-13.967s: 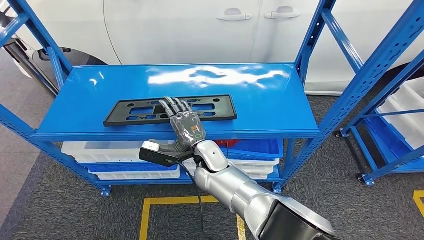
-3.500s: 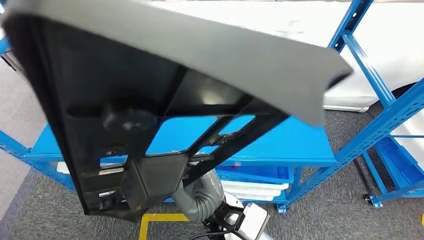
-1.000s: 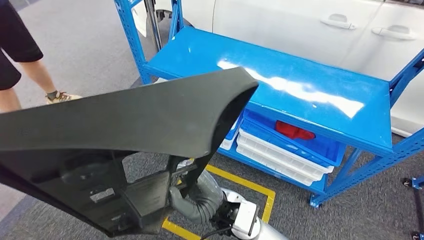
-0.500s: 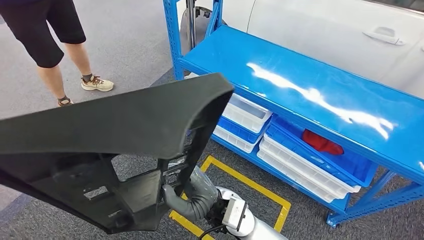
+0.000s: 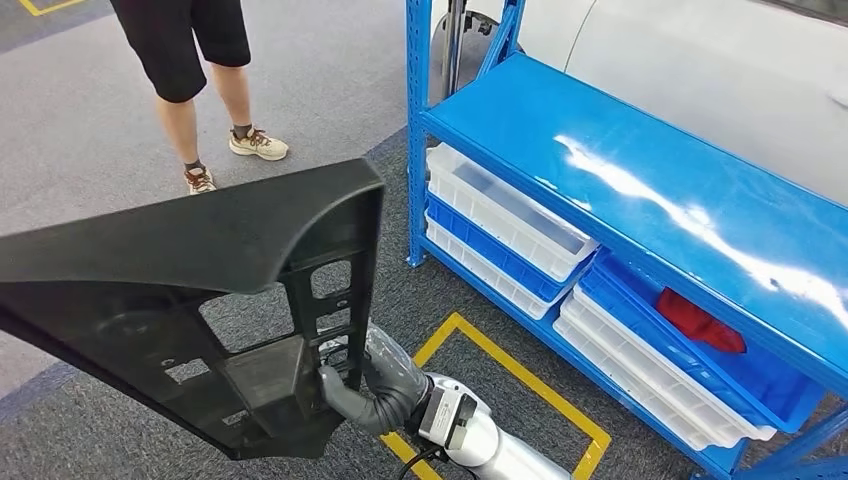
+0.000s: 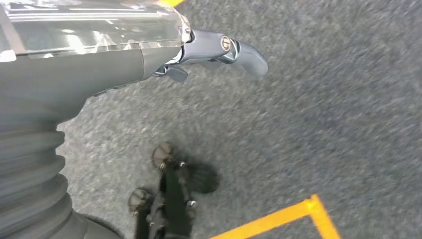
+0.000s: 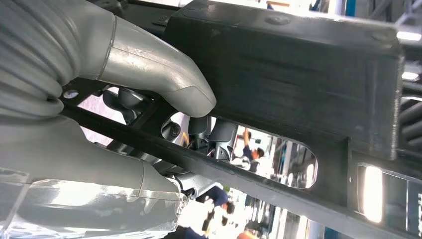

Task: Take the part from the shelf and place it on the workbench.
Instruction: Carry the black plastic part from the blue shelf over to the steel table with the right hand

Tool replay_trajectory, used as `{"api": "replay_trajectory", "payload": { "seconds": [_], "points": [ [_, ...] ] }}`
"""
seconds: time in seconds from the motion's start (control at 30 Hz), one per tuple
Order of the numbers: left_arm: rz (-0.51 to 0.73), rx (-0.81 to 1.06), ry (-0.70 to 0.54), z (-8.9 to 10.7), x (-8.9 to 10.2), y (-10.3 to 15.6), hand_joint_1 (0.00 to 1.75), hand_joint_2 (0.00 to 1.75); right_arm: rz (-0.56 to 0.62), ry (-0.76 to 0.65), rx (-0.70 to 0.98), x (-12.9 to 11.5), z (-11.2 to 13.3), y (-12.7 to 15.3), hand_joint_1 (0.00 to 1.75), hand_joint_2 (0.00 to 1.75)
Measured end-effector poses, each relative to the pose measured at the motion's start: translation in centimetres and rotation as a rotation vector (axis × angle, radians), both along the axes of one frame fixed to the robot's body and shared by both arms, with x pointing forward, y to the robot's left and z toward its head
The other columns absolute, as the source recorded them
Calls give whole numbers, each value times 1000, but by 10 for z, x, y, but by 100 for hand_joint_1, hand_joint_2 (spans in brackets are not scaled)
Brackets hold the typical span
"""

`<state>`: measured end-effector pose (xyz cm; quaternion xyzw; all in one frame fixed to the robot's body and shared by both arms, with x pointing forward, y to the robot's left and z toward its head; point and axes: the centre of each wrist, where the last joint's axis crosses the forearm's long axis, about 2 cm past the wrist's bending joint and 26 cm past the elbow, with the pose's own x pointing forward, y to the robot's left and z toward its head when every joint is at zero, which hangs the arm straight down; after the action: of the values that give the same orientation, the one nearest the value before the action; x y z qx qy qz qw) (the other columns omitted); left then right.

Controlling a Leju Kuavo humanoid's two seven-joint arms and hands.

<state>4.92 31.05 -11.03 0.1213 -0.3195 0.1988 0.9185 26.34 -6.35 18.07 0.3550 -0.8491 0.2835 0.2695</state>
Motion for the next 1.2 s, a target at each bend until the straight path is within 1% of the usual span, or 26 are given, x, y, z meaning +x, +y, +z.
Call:
{"api": "replay_trajectory", "payload": {
  "seconds": [0.07,0.2,0.33,0.57,0.73,0.97,1.1,1.2],
  "points": [
    [2,1,7,0,-2,-1,0,175,5,-10,-2,0,2,3,175,175],
    [5,8,11,0,1,-1,0,175,-4,-31,-8,-1,3,7,175,175],
    [6,11,22,0,-2,-1,0,175,-7,-49,-14,-3,4,9,175,175],
    [-4,5,9,-1,-5,-1,0,175,-3,-82,-9,-7,12,13,175,175],
    [-12,1,-9,0,0,-2,0,175,-8,-87,-20,-8,13,13,175,175],
    [3,-11,12,0,1,-7,0,175,-2,-102,-46,-11,15,16,175,175],
    [22,-22,36,-1,-4,-9,0,175,15,-119,-47,-13,20,22,175,175],
    [25,-24,38,0,-2,-9,0,175,21,-123,-45,-14,21,24,175,175]
  ]
}}
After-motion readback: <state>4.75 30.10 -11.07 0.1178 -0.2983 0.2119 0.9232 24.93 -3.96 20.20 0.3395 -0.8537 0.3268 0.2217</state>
